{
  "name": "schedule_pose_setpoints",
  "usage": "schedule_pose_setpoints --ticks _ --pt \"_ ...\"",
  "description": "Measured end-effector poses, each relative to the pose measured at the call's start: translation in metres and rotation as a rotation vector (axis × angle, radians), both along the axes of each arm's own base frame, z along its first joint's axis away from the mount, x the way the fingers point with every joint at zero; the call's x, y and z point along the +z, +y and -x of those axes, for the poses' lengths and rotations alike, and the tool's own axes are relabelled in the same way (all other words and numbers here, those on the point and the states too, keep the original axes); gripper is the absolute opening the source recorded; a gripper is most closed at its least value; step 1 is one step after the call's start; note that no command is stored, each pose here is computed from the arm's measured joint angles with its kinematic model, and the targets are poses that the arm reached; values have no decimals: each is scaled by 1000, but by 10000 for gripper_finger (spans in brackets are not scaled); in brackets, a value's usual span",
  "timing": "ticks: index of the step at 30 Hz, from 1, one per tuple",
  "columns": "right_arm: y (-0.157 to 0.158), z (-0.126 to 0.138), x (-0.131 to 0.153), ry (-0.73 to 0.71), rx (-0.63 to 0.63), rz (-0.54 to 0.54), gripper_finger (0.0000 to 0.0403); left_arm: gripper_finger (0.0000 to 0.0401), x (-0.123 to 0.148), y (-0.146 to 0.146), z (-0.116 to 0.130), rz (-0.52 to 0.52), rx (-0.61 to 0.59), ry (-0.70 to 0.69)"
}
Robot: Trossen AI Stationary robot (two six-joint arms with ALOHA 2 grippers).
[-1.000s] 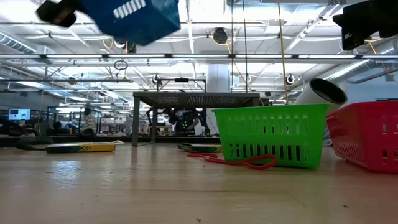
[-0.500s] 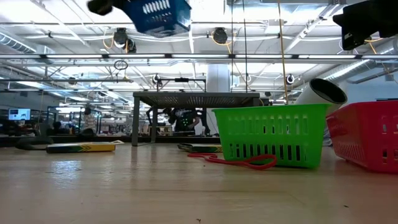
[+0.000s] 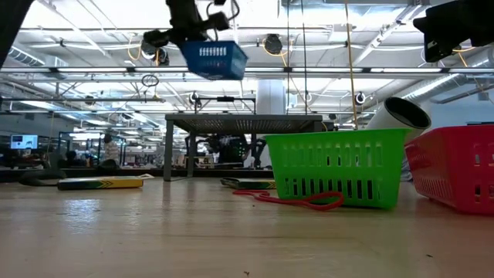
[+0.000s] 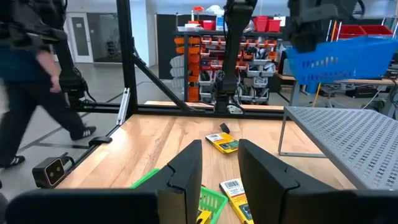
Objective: Pick & Place Office Desk Supplies
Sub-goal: Put the blue bin on the shelf
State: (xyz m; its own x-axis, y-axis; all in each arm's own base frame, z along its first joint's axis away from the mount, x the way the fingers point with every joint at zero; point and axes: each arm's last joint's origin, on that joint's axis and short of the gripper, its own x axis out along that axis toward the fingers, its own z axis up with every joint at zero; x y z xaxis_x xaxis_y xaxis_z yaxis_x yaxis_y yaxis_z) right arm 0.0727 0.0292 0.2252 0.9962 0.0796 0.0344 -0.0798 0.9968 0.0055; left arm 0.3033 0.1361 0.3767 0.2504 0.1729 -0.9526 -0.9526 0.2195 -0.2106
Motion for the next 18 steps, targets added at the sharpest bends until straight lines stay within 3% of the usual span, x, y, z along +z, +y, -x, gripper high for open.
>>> schedule_pose_setpoints --ticks 10,18 --pt "0 0 0 0 0 0 94 0 -9 43 20 44 -4 52" --pt "0 0 0 0 0 0 94 0 -28 73 17 105 7 29"
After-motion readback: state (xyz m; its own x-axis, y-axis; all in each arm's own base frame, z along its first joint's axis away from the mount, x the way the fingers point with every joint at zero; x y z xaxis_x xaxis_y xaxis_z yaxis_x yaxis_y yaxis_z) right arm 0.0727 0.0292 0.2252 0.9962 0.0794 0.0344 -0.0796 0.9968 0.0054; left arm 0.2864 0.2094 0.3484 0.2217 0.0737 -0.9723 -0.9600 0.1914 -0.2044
